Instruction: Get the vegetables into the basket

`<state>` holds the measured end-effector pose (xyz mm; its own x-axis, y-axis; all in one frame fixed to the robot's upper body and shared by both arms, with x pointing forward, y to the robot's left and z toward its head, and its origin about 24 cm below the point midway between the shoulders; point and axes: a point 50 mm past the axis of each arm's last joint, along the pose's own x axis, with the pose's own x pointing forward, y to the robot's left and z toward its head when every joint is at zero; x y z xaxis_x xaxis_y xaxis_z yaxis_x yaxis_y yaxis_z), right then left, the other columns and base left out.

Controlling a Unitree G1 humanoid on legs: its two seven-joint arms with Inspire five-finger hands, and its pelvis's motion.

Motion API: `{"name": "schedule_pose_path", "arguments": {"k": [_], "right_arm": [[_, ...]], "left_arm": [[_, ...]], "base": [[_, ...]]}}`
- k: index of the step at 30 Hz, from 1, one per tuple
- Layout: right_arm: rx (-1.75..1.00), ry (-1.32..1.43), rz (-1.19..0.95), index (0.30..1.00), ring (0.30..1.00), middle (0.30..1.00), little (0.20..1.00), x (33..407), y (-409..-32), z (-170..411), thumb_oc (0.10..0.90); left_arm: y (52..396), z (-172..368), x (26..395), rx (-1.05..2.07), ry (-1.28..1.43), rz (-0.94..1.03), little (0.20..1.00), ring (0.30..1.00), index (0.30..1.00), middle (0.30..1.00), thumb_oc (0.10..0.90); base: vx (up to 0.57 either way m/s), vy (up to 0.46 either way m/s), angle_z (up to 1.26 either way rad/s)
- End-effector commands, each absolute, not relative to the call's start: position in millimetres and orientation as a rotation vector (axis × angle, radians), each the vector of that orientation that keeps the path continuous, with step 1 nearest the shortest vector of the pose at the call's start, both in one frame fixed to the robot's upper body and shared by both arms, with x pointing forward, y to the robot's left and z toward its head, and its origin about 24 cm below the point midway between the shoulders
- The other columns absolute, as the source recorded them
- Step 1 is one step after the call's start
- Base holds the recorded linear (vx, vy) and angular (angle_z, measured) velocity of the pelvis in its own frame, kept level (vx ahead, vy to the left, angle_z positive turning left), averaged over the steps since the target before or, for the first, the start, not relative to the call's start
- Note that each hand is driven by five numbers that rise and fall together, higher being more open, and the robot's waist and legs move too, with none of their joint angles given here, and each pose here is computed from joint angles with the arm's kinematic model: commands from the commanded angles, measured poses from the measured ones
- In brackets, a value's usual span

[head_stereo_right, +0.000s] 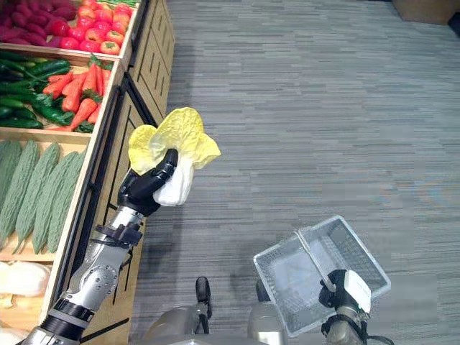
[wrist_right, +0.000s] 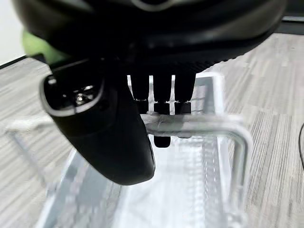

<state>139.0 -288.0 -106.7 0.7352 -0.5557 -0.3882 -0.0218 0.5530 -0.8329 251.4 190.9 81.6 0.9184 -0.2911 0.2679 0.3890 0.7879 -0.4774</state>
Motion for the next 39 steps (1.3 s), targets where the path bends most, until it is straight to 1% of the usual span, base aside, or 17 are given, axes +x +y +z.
{"name": "schedule_pose_path", "arguments": {"k": [1,5,9,10,13,14,15,18,19,21,24,26,29,31,32,33,39], "right_arm": [[-1.016,0.589,-0.488,0.3,0.3,0.3,0.3,155.9,-324.4,-79.3,0.4],[-1.044,0.608,-0.526,0.3,0.3,0.3,0.3,150.5,-342.7,-72.1,0.4],[-1.099,0.571,-0.537,0.3,0.3,0.3,0.3,156.5,-357.3,-58.2,0.4],[-1.128,0.516,-0.54,0.3,0.3,0.3,0.3,165.8,-363.8,-46.0,0.4],[-1.187,0.31,-0.431,0.3,0.3,0.3,0.3,201.0,-360.4,-10.5,0.4],[-1.182,0.306,-0.42,0.3,0.3,0.3,0.3,202.8,-360.4,-8.5,0.4],[-1.163,0.223,-0.365,0.3,0.3,0.3,0.3,220.0,-354.5,8.5,0.4],[-1.167,0.099,-0.28,0.3,0.3,0.3,0.3,251.4,-340.2,36.4,0.4],[-1.167,0.098,-0.28,0.3,0.3,0.3,0.3,251.7,-340.2,36.6,0.4],[-1.168,0.038,-0.212,0.3,0.3,0.3,0.3,273.2,-328.6,51.8,0.4],[-1.178,-0.003,-0.171,0.3,0.3,0.3,0.3,284.0,-320.5,61.3,0.4],[-1.176,-0.017,-0.123,0.3,0.3,0.3,0.3,304.1,-310.1,71.5,0.4],[-1.067,-0.011,-0.132,0.3,0.3,0.3,0.3,327.3,-295.7,82.5,0.4],[-1.072,-0.035,-0.098,0.3,0.3,0.3,0.3,341.4,-282.9,92.5,0.4],[-1.068,-0.068,-0.067,0.3,0.3,0.3,0.3,356.4,-266.9,103.9,0.4],[-1.068,-0.069,-0.067,0.3,0.3,0.3,0.3,356.5,-266.8,104.0,0.4],[-0.978,-0.144,-0.089,0.3,0.3,0.3,0.3,390.8,-231.6,140.9,0.4]], "left_arm": [[184.9,129.2,248.9,-0.525,-0.464,-0.467,0.3,0.3,0.3,0.3,0.4],[184.7,125.8,246.7,-0.492,-0.439,-0.473,0.3,0.3,0.3,0.3,0.4],[182.9,123.8,247.5,-0.46,-0.411,-0.484,0.3,0.3,0.3,0.3,0.4],[179.8,123.8,248.7,-0.426,-0.395,-0.503,0.3,0.3,0.3,0.3,0.4],[172.9,124.0,251.5,-0.343,-0.357,-0.556,0.3,0.3,0.3,0.3,0.4],[171.5,123.8,252.1,-0.34,-0.352,-0.561,0.3,0.3,0.3,0.3,0.4],[165.7,124.4,252.5,-0.313,-0.338,-0.6,0.3,0.3,0.3,0.3,0.4],[154.2,128.0,253.9,-0.249,-0.322,-0.682,0.3,0.3,0.3,0.3,0.4],[154.3,128.1,254.1,-0.249,-0.322,-0.682,0.3,0.3,0.3,0.3,0.4],[140.4,132.0,256.1,-0.198,-0.313,-0.767,0.3,0.3,0.3,0.3,0.4],[133.9,135.1,257.5,-0.166,-0.316,-0.806,0.3,0.3,0.3,0.3,0.4],[117.0,138.9,257.4,-0.11,-0.302,-0.918,0.3,0.3,0.3,0.3,0.4],[103.7,144.2,259.6,-0.015,-0.32,-0.981,0.3,0.3,0.3,0.3,0.4],[95.5,147.5,260.3,0.014,-0.33,-1.024,0.3,0.3,0.3,0.3,0.4],[84.5,149.3,261.7,0.043,-0.332,-1.072,0.3,0.3,0.3,0.3,0.4],[84.6,149.4,261.8,0.043,-0.333,-1.072,0.3,0.3,0.3,0.3,0.4],[60.6,155.3,261.9,0.17,-0.345,-1.21,0.3,0.3,0.3,0.3,0.4]], "base": [[0.07,0.035,-0.23],[0.06,-0.011,-0.05],[0.03,-0.056,-0.03],[0.0,-0.14,0.06],[-0.03,-0.093,0.16],[-0.03,-0.076,0.06],[-0.03,-0.064,0.01],[-0.03,-0.053,-0.03],[-0.01,-0.032,-0.07],[0.0,-0.025,-0.05],[0.01,-0.021,-0.01],[0.01,-0.017,0.0],[0.0,0.0,0.0],[0.0,0.0,0.0],[0.0,0.0,0.0],[0.0,0.0,0.0],[-0.02,0.01,-0.02]]}}
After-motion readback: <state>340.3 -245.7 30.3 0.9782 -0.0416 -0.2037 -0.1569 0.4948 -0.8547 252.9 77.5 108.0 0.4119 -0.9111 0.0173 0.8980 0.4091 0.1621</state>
